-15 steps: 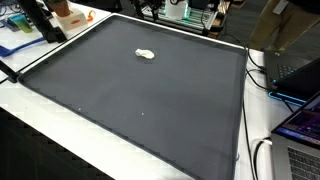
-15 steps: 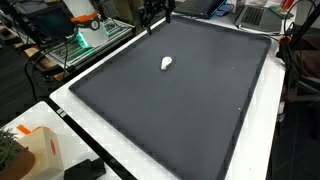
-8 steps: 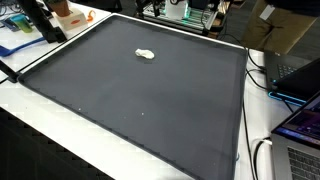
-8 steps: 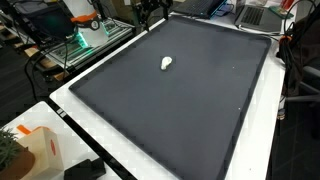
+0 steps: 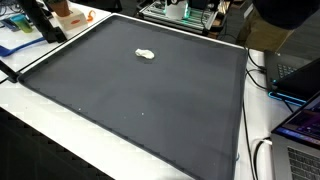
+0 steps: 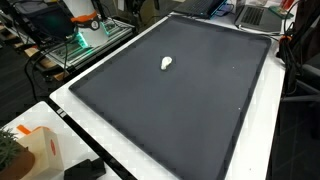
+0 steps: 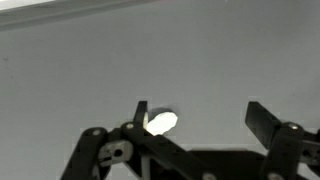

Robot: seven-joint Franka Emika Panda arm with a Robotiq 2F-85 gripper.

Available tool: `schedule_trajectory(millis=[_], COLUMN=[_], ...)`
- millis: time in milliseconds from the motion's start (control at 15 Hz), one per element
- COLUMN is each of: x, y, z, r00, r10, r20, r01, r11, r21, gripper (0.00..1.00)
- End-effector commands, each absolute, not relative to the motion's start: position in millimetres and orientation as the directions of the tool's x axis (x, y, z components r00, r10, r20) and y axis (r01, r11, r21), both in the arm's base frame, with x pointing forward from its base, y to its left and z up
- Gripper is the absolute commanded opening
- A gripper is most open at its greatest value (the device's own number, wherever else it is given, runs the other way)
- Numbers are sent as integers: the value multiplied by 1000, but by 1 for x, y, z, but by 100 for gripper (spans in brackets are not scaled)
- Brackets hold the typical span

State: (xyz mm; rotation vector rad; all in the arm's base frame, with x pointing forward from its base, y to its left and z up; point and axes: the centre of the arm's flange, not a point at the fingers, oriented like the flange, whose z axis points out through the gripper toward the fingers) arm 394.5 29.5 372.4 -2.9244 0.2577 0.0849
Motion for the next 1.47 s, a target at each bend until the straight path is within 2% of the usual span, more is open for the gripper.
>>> schedule_trajectory(millis=[0, 600, 1200, 1333, 1400], x=[387, 368, 345, 343, 342], y=[34, 37, 41, 41, 42], z=[383, 400, 432, 433, 435], r00=[989, 993, 990, 990, 990], r10=[-143, -117, -100, -100, -97], r20=[-46, -6, -95, -103, -105], r01=[-150, -116, -119, -121, -118], r11=[-965, -966, -968, -968, -968], r21=[-217, -231, -221, -221, -221], gripper=[100, 100, 100, 73, 66])
